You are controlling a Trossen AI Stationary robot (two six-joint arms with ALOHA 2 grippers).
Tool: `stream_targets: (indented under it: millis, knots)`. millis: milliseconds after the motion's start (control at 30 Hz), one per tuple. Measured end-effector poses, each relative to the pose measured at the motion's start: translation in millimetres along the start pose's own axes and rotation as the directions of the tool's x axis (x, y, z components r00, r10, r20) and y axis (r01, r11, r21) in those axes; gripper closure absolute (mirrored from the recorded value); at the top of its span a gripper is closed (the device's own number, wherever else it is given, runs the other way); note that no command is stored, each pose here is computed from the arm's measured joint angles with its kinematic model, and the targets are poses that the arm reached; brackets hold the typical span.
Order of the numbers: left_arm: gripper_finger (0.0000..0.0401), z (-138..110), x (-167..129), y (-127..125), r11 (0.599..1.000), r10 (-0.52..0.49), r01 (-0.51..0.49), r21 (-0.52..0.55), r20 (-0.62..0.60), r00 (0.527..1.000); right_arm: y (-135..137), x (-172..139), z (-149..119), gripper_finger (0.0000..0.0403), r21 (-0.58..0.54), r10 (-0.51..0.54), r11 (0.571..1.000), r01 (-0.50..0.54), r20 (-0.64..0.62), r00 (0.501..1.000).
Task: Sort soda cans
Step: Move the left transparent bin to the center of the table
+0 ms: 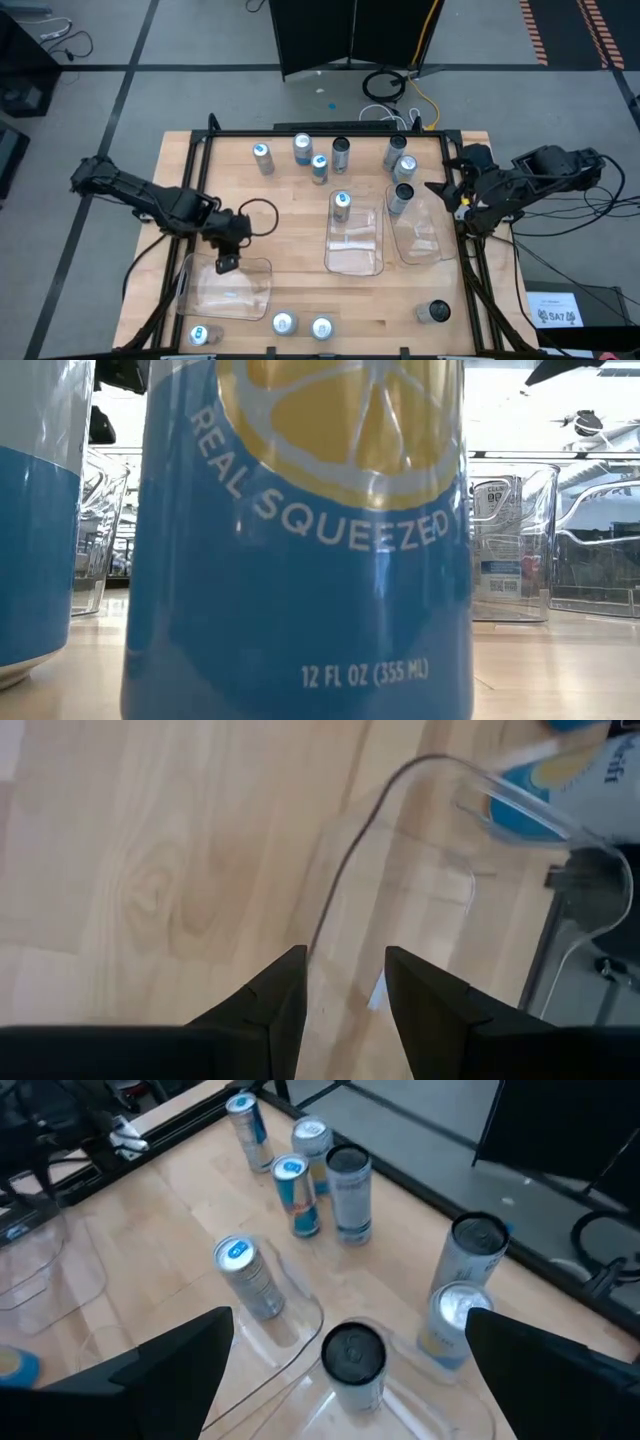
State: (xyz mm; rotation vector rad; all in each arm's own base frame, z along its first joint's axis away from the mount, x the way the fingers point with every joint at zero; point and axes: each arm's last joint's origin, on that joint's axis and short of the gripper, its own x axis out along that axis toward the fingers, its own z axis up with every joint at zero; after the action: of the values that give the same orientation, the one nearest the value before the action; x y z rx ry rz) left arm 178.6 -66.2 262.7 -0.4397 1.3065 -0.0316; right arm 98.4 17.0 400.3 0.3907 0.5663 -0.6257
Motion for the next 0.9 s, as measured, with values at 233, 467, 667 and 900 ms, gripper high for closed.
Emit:
stream_targets:
  millis: [233,467,667,900]
  knots:
    - [0.0255,-4.6,9.0,-5.7,0.993,0.036,-0.028,0.115,-0.068,0.997,4.6,4.2,0.7,0.0012,-0.026,-0.038,0.999,0.039,0.022,0.999]
    - [0.0255,-0.9,28.5,-6.6,0.988,0.110,-0.090,0.124,-0.163,0.981,7.2,6.2,0.4,0.0012,-0.039,-0.043,0.998,0.044,0.015,0.999]
    - [0.0255,3.0,49.1,-5.8,0.978,0.180,-0.146,0.147,-0.256,0.950,7.4,6.3,0.4,0.0012,-0.040,-0.043,0.998,0.044,0.015,0.999]
    - [0.0267,7.4,71.2,-4.8,0.967,0.241,-0.198,0.160,-0.326,0.914,7.4,6.4,0.3,0.0012,-0.040,-0.043,0.998,0.043,0.013,0.999]
